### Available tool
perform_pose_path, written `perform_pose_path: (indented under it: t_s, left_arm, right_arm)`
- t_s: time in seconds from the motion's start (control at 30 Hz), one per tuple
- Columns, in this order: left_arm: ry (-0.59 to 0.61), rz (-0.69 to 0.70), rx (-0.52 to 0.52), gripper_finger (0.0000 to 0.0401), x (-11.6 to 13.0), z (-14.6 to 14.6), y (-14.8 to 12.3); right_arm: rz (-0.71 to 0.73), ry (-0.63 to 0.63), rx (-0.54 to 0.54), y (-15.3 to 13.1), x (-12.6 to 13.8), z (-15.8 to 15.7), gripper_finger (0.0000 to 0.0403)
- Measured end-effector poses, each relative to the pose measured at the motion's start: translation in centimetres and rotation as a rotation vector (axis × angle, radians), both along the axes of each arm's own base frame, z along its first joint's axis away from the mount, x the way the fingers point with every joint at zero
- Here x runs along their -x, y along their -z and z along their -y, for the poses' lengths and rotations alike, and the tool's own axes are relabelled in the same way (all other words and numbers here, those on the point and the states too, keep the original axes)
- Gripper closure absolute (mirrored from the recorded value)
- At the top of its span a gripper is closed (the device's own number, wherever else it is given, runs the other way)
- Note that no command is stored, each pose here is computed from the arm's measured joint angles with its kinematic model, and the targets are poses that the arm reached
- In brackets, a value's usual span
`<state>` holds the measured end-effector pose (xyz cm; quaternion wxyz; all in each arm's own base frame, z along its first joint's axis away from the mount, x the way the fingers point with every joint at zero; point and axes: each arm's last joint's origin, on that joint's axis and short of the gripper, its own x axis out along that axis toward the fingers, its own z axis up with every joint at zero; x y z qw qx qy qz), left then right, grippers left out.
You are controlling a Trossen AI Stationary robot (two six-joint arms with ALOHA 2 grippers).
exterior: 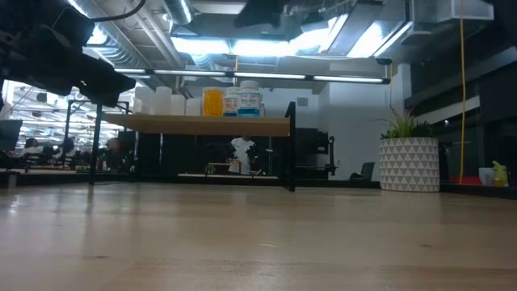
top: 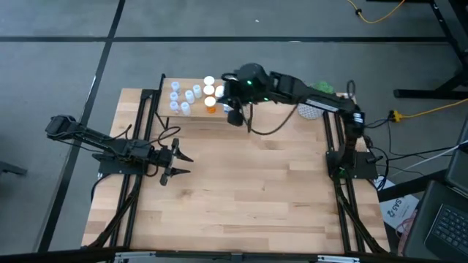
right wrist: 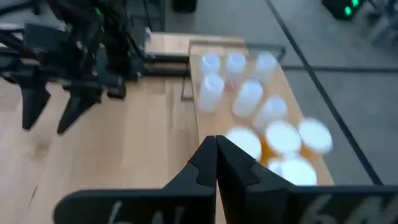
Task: Pick and place medicine bottles onto shelf by color
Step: Adjust the blue pill bottle
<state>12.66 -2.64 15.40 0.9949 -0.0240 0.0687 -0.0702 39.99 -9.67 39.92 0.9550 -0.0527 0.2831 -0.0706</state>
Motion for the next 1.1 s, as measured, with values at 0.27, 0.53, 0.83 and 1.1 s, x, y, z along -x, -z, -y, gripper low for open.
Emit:
perform_pose_path:
  t_s: [0.27, 0.53, 0.83, 1.1]
  left_arm:
    - [0.000, 0.000, 0.001, 0.0208, 0.0, 0.0, 0.0]
    - [0.000, 0.001, 0.002, 0.0208, 0.0, 0.0, 0.0]
    - [-0.010, 0.000, 0.000, 0.0208, 0.0, 0.0, 0.0]
    - [-0.011, 0.000, 0.000, 0.0208, 0.0, 0.0, 0.0]
  right_arm:
    - [0.085, -0.047, 0.094, -0.1, -4.7, 3.4, 0.0399]
    - [0.112, -0.103, 0.044, 3.5, -7.2, 6.2, 0.0400]
    - [-0.026, -0.020, -0.038, 4.9, -5.5, 9.0, 0.0400]
    - [-0.042, -0.003, -0.045, 5.2, -5.2, 9.7, 0.0400]
